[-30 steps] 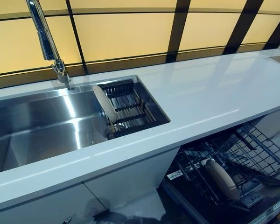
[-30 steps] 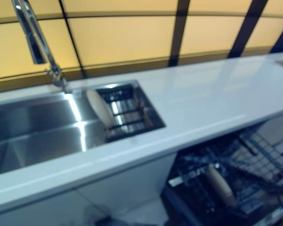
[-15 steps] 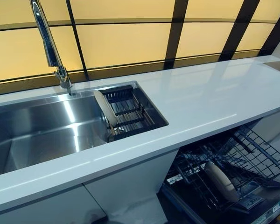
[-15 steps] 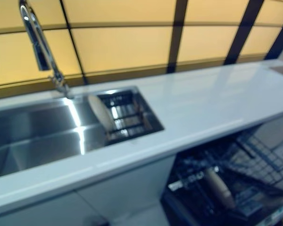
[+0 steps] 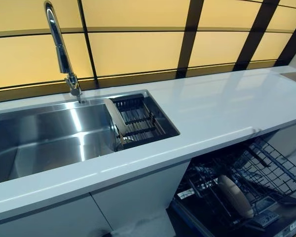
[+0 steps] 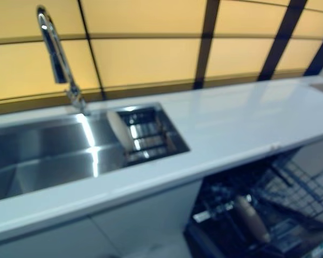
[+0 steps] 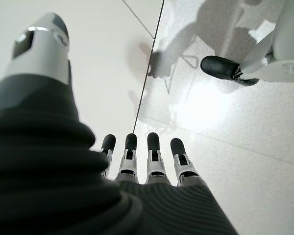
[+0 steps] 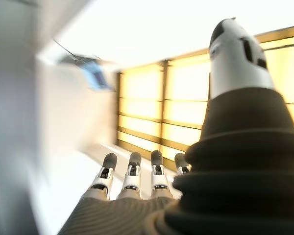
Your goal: Take plates into dishwasher
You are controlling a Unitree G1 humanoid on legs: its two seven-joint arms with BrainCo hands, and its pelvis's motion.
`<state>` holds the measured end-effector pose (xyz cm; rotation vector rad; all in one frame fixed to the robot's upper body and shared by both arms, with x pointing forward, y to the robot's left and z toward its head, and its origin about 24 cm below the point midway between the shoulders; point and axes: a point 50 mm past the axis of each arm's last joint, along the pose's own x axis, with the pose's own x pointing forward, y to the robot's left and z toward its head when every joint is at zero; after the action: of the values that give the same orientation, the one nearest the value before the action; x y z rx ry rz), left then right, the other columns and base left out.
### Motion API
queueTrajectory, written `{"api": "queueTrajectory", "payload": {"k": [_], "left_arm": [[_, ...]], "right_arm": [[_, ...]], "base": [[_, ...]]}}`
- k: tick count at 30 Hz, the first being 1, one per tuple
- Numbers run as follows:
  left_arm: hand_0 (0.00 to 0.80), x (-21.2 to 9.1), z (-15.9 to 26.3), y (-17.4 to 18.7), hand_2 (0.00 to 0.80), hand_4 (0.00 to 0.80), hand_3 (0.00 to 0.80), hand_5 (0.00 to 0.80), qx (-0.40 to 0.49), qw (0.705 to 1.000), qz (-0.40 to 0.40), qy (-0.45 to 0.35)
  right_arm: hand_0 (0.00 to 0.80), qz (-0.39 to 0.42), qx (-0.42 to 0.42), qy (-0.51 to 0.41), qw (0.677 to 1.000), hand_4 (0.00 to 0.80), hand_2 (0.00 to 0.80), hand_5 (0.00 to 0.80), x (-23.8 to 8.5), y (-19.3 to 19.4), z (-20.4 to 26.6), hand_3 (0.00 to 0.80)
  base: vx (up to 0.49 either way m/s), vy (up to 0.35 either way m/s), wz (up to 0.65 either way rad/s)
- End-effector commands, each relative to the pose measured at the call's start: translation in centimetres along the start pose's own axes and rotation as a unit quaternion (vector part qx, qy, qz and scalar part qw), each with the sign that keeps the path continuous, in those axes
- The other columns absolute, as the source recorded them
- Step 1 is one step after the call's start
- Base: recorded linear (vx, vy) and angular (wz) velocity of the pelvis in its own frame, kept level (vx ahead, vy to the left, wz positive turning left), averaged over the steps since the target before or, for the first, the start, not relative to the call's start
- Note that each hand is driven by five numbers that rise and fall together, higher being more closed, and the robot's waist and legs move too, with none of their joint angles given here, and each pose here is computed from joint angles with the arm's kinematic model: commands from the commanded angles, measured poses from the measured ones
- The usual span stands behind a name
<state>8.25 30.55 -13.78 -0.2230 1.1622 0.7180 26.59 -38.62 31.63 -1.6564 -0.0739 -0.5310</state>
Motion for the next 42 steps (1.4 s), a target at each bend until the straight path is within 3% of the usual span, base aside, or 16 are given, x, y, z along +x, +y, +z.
{"api": "queueTrajectory", "payload": {"k": [1, 7, 12, 19, 26, 42], "left_arm": [[0.0, 0.0, 1.3, 0.9, 0.0, 0.0, 0.0, 0.0, 0.024, 0.999, 0.014, -0.022], [0.0, 0.0, 1.0, 0.0, 0.0, 0.0, 0.0, 0.0, 0.039, 0.999, 0.008, -0.019], [0.0, 0.0, 1.0, 0.1, 0.0, 0.0, 0.0, 0.0, 0.04, 0.999, 0.013, -0.016], [0.0, 0.0, 1.3, 0.3, 0.0, 0.0, 0.0, 0.0, 0.047, 0.999, 0.013, -0.02], [0.0, -0.3, 3.8, -0.6, 0.0, 0.0, 0.0, 0.0, 0.059, 0.996, -0.015, -0.062], [0.0, -0.5, 3.9, -2.4, 0.0, 0.0, 0.0, 0.0, 0.069, 0.993, -0.067, -0.071]], "right_arm": [[0.0, -0.112, -0.126, -0.116, 0.979, 0.0, 0.0, 0.0, 0.9, -3.7, 4.1, 0.0], [0.0, -0.164, -0.239, -0.224, 0.93, 0.0, 0.0, 0.0, 1.4, -3.9, 8.9, 0.0], [0.0, -0.175, -0.262, -0.266, 0.911, 0.0, 0.0, 0.0, 1.5, -4.7, 11.5, 0.0], [0.0, -0.173, -0.272, -0.272, 0.907, 0.0, 0.0, 0.0, 2.0, -4.9, 13.6, 0.0], [0.0, -0.221, -0.279, -0.229, 0.906, 0.0, 0.0, 0.0, 2.9, -7.3, 14.8, 0.0], [0.0, -0.277, -0.292, -0.236, 0.884, 0.0, 0.0, 0.0, 3.1, -10.6, 17.6, 0.0]], "base": [[0.039, 0.014, 0.07], [0.039, -0.001, 0.21], [0.023, -0.027, 0.25], [0.03, -0.039, 0.22], [-0.126, -0.061, 0.35], [0.003, 0.024, 0.04]]}}
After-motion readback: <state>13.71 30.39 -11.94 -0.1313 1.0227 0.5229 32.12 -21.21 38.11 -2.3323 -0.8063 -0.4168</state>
